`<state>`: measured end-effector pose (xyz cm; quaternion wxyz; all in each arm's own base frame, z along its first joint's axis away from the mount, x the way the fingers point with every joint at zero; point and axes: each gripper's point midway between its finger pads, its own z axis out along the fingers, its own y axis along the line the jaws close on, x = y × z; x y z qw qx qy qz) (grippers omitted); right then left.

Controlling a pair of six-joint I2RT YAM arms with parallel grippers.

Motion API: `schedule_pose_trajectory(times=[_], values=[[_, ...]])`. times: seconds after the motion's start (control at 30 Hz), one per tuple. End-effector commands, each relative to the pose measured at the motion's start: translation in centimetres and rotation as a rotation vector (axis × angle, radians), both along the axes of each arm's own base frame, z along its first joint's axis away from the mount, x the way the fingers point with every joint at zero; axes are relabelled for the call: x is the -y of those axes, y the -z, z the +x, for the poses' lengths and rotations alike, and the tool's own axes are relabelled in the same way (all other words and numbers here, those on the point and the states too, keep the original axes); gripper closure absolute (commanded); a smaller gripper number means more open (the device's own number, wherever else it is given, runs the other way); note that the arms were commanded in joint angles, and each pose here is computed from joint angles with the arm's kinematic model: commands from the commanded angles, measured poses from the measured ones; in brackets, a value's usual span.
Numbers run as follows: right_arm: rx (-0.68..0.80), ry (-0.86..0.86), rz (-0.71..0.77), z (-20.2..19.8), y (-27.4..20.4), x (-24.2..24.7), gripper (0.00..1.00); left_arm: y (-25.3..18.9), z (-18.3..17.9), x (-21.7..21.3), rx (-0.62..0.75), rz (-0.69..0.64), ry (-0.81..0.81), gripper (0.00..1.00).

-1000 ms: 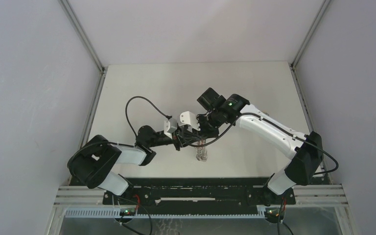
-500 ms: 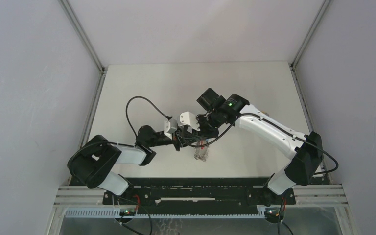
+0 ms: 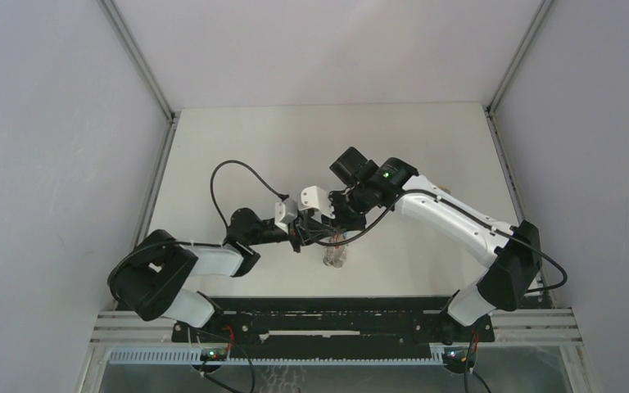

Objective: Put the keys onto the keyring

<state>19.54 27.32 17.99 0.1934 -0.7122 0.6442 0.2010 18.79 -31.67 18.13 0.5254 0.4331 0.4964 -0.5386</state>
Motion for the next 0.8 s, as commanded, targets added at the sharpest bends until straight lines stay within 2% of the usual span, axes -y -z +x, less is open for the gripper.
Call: schedule_pose_trajectory(times=[0.0,0.17,0.3,0.5,0.6,0.77], values=[[0.089,0.028,0.101,1.0,-3.1,-0.2,1.00,-1.8,0.1,0.2,0.066,-0.015,0.006,1.00],[0.089,0.030,0.136,0.8,-3.2,-0.2,0.98,-2.3,0.6,-0.4,0.079,-0.026,-0.046,1.00],[0.085,0.040,0.196,0.7,-3.3,0.0,0.82,-2.8,0.8,-0.8,0.086,-0.049,-0.080,1.00],[0.042,0.041,0.370,0.5,-4.1,0.6,0.71,-3.3,0.7,-1.0,0.068,-0.100,-0.072,1.00],[0.003,0.036,0.434,0.4,-3.8,0.5,0.62,-3.2,0.7,-1.0,0.068,-0.100,-0.072,1.00],[-0.042,0.033,0.484,0.6,-3.2,-0.1,0.61,-3.2,0.8,-1.1,0.072,-0.100,-0.080,1.00]])
